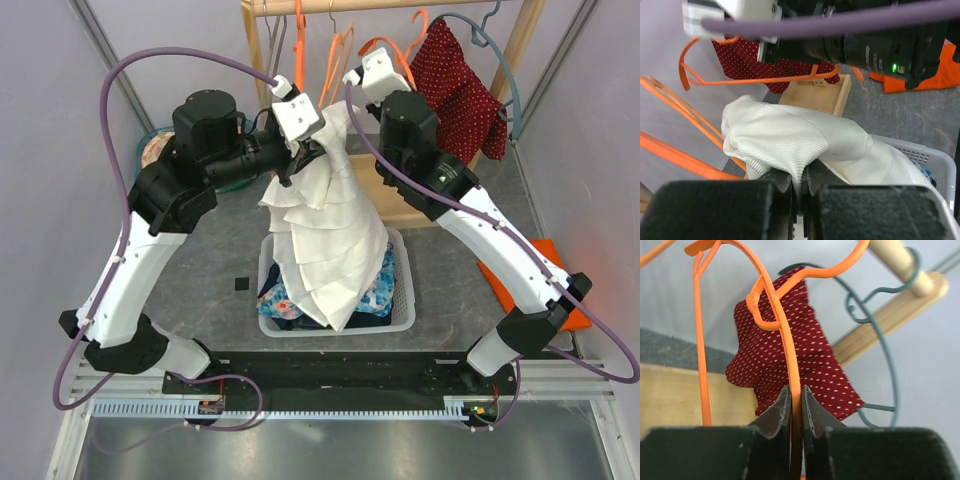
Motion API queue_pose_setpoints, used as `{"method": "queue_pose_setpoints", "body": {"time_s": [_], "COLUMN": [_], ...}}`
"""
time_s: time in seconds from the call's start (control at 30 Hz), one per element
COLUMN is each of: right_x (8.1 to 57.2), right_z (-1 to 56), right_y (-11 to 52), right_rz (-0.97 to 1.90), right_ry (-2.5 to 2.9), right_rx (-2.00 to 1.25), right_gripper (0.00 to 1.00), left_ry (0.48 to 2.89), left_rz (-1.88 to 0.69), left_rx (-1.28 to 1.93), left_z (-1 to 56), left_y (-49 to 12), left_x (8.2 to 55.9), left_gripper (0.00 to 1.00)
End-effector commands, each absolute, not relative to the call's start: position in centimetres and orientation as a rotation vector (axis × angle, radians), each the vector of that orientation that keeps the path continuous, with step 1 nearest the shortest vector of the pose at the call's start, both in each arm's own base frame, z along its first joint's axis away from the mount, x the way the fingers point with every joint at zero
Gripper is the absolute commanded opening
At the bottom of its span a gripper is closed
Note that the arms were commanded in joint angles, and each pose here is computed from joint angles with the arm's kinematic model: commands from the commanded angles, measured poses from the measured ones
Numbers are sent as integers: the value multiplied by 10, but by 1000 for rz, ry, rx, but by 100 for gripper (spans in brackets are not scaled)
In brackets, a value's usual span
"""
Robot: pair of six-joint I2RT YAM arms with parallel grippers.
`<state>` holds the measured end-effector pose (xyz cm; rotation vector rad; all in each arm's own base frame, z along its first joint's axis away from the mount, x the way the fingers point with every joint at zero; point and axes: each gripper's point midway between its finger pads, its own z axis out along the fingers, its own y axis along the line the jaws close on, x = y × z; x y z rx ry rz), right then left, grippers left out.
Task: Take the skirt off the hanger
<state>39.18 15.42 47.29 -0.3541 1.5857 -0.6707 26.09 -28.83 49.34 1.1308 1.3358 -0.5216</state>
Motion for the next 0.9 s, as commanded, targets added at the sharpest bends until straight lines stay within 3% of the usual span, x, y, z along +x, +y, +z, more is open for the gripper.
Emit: {"method": "queue_pose_setpoints", "body": {"time_s": [0.0, 0.37, 0.73, 0.8, 0.83, 0.87], "right_x": [375, 394, 440, 448, 451, 454], "right_z": [519, 522, 508, 511, 513, 514], "right_y": [128, 139, 155, 161, 159, 161], "right_rz": [-683, -674, -633, -602, -610, -603], "right_ry": [1522, 1508, 1503, 1479, 1471, 1462], "right_rx": [-168, -152, -139, -137, -135, -134], "right_gripper": [0, 0, 0, 0, 0, 0], "left_ry": [1279, 1625, 1812, 1847, 1881, 1885], "left_rz": [-530, -397, -350, -343, -340, -335], "left_rx": [1130, 1614, 1892, 1916, 1925, 1921], "left_z": [499, 231, 90, 71, 58, 53], "left_y": [-287, -277, -229, -223, -217, -217], "left_x": [253, 224, 186, 182, 178, 179], "left_gripper": [2, 2, 2, 30, 40, 95]}}
